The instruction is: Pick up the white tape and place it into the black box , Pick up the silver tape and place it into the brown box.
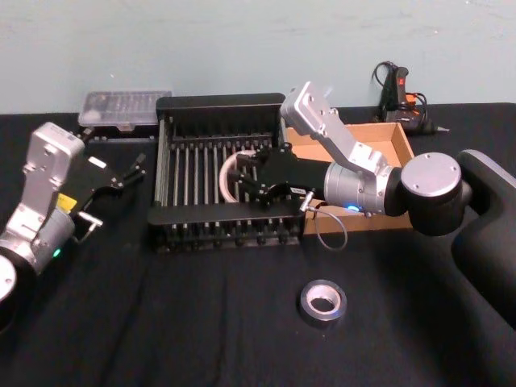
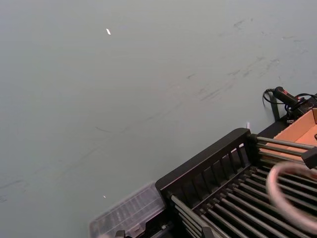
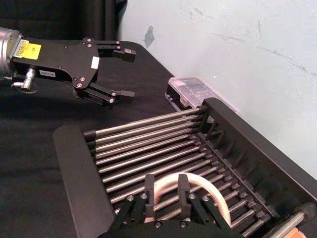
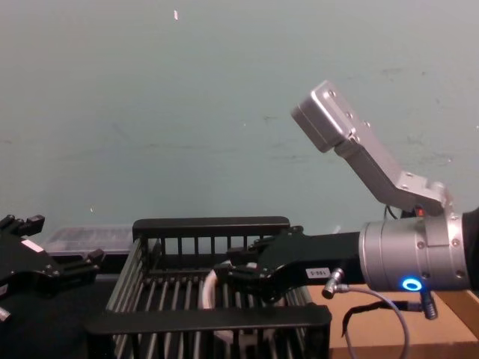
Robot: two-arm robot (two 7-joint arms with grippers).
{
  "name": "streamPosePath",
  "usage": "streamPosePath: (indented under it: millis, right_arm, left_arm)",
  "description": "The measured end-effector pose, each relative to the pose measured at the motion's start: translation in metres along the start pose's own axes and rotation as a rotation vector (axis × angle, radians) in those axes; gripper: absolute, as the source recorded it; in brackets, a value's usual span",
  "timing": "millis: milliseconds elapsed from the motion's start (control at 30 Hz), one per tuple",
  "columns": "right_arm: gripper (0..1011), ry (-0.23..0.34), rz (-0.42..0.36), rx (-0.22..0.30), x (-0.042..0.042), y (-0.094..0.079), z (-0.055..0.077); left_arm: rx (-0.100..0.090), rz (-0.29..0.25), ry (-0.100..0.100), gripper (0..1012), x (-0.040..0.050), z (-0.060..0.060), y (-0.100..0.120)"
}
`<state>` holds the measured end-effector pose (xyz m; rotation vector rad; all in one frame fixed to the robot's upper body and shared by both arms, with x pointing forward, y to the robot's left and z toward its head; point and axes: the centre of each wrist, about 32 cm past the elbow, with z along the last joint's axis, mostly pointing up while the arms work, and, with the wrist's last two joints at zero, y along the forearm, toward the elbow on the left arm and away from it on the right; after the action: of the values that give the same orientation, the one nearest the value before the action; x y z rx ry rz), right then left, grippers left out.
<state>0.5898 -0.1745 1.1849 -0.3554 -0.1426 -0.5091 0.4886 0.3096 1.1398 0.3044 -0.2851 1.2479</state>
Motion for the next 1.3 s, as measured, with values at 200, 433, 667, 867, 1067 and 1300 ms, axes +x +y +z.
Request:
streamPosePath:
  millis: [200,433,667,867,1067,1300]
  right_arm:
    - [458,0.001,-0.001,0.000,0.0001,0.000,0.000]
    - [704,0.001,-0.002,0.000,0.0001,-0.001,0.000]
    - [888,0.002,-0.003,0.000,0.0000,-0.001,0.000]
    - [1002,0.002,-0.003,0.000,0.0000,-0.001,0.000]
    - [1002,0.003,-0.006,0.001,0.0001,-0.001,-0.001]
    - [1002,0.011,-0.032,0.025,0.0018,-0.011,0.002]
  left_arm:
    - [0.000,0.000,0.000,1001,0.0000,0.000,0.000]
    - [0.000,0.000,0.000,1001,0.0000,0.000,0.000]
    - [0.000,0.000,0.000,1001,0.0000,0.000,0.000]
    - [0.000,0.000,0.000,1001,0.0000,0.000,0.000]
    - [0.000,0.000,0.000,1001,0.0000,0.000,0.000]
    - [0.000,0.000,0.000,1002,0.0000,0.000,0.000]
